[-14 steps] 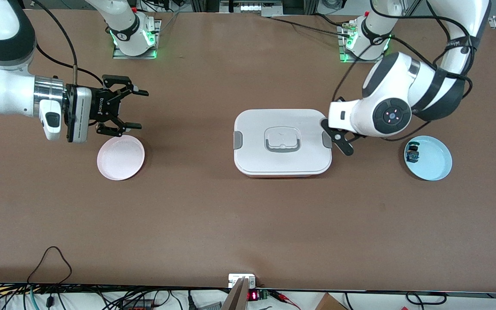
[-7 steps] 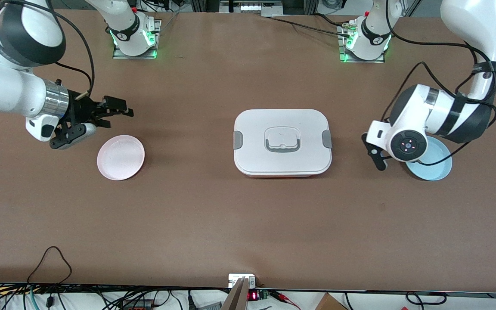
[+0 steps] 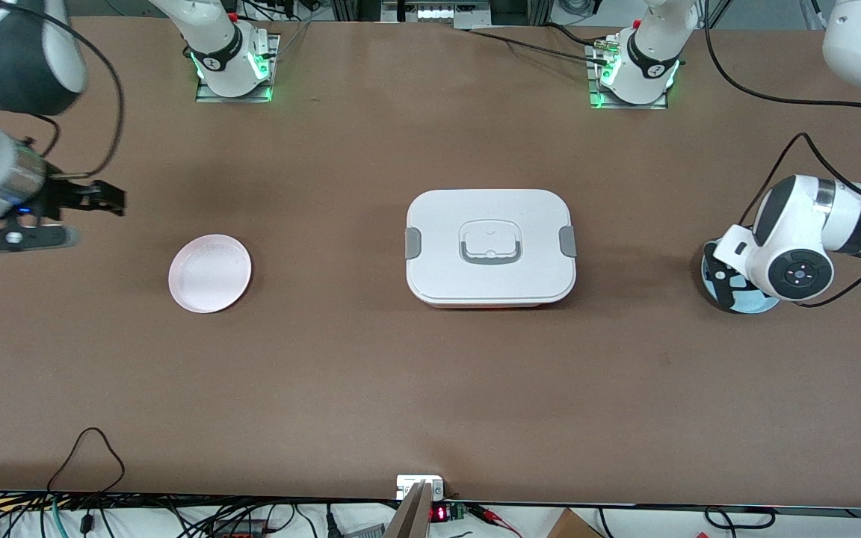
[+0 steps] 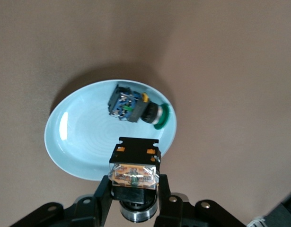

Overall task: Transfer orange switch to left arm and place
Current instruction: 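Lower the switch into the light-blue dish and open the left gripper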

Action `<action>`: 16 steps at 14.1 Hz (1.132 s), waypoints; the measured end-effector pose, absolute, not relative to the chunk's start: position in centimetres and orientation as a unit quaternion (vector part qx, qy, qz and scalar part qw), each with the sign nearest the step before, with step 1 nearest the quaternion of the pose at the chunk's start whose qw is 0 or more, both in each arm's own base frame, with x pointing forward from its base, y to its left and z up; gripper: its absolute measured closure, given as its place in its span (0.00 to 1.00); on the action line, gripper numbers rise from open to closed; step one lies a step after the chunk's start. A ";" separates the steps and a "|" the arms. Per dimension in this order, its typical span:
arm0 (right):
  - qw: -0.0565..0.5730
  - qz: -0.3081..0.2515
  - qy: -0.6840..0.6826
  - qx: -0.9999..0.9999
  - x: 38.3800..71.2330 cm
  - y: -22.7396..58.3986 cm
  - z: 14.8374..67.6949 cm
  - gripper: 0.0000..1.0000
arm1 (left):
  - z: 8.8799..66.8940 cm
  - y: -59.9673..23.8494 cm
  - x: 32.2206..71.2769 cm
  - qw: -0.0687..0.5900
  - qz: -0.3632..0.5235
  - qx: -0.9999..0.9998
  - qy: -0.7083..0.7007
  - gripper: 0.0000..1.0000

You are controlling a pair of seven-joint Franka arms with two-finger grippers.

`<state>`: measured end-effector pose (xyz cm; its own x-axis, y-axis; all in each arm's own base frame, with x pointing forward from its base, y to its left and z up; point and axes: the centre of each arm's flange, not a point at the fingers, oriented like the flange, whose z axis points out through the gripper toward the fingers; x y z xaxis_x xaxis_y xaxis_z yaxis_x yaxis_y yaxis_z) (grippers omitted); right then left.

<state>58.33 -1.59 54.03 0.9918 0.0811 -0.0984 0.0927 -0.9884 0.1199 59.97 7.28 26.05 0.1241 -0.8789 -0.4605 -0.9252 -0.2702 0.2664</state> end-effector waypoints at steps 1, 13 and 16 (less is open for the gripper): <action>0.056 -0.038 0.030 0.997 58.2 -2.7 55.9 0.00 | 25.0 7.6 59.7 0.039 0.268 -0.747 0.607 0.57; 0.017 -0.020 -0.013 1.000 54.9 -4.3 59.1 0.00 | 20.6 12.9 58.5 0.031 0.244 -0.746 0.619 0.57; 0.017 -0.016 -0.013 1.000 54.6 -4.3 59.9 0.00 | 18.7 14.7 58.0 0.037 0.229 -0.745 0.625 0.57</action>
